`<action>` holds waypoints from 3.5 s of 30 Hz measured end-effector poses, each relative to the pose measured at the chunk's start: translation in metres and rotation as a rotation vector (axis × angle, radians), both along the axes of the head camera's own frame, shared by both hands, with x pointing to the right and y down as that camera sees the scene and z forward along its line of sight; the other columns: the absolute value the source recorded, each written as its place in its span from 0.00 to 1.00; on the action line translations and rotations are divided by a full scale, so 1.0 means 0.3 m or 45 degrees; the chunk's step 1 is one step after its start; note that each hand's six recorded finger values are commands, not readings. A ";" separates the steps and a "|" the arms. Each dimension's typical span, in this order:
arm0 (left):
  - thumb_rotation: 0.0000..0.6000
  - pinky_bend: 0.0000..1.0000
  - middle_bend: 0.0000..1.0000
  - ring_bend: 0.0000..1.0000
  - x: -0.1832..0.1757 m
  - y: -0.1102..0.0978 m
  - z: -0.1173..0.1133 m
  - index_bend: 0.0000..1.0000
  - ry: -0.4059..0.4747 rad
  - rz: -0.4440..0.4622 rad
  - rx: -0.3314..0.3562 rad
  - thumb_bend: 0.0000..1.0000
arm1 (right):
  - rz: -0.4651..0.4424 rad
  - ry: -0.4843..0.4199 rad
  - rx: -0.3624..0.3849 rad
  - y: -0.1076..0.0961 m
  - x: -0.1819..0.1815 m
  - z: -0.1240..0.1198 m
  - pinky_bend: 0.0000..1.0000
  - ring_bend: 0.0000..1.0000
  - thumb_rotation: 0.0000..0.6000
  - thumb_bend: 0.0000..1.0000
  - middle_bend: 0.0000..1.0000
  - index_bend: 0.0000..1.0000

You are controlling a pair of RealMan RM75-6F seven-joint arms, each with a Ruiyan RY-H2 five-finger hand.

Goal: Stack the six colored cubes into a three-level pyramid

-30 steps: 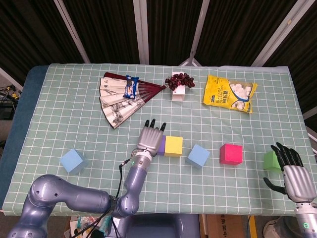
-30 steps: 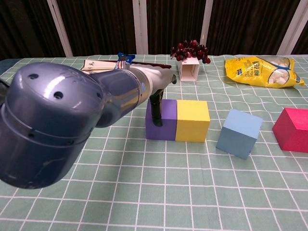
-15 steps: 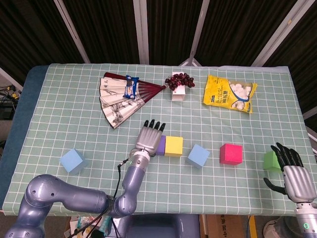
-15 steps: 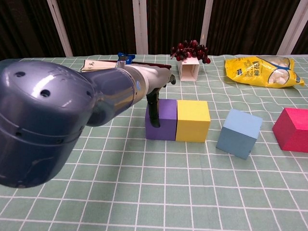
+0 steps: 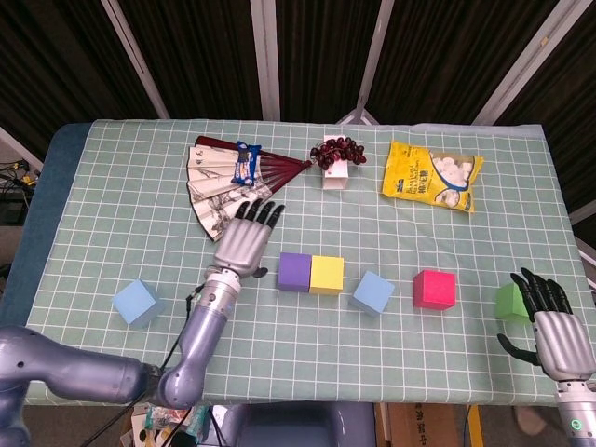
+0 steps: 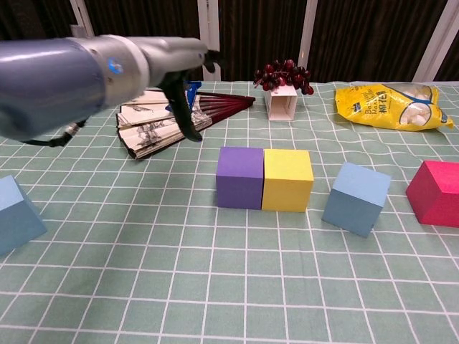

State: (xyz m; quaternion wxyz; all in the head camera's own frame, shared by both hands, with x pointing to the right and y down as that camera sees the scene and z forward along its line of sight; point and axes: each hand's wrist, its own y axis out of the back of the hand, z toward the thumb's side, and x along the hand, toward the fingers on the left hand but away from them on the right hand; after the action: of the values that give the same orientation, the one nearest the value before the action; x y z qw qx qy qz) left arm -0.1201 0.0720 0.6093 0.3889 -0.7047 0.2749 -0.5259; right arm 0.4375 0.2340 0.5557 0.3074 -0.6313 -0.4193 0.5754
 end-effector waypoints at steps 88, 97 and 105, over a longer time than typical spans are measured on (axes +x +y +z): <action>1.00 0.05 0.00 0.01 -0.960 0.372 -0.121 0.00 0.280 -0.380 0.239 0.09 | -0.177 -0.058 -0.165 -0.161 -0.710 0.372 0.00 0.00 1.00 0.31 0.00 0.00; 1.00 0.05 0.00 0.01 -0.959 0.373 -0.121 0.00 0.283 -0.385 0.232 0.09 | -0.158 -0.040 -0.167 -0.174 -0.683 0.378 0.00 0.00 1.00 0.38 0.00 0.00; 1.00 0.05 0.00 0.01 -0.961 0.374 -0.116 0.00 0.279 -0.391 0.213 0.09 | -0.172 -0.065 -0.210 -0.175 -0.680 0.381 0.00 0.00 1.00 0.38 0.00 0.00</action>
State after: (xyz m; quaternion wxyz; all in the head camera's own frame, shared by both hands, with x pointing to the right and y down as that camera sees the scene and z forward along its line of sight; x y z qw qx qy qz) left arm -0.4084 0.1841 0.5746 0.3291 -0.6727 0.4626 -0.4745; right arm 0.2333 0.1816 0.6699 0.2817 -0.6959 -0.3347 0.5695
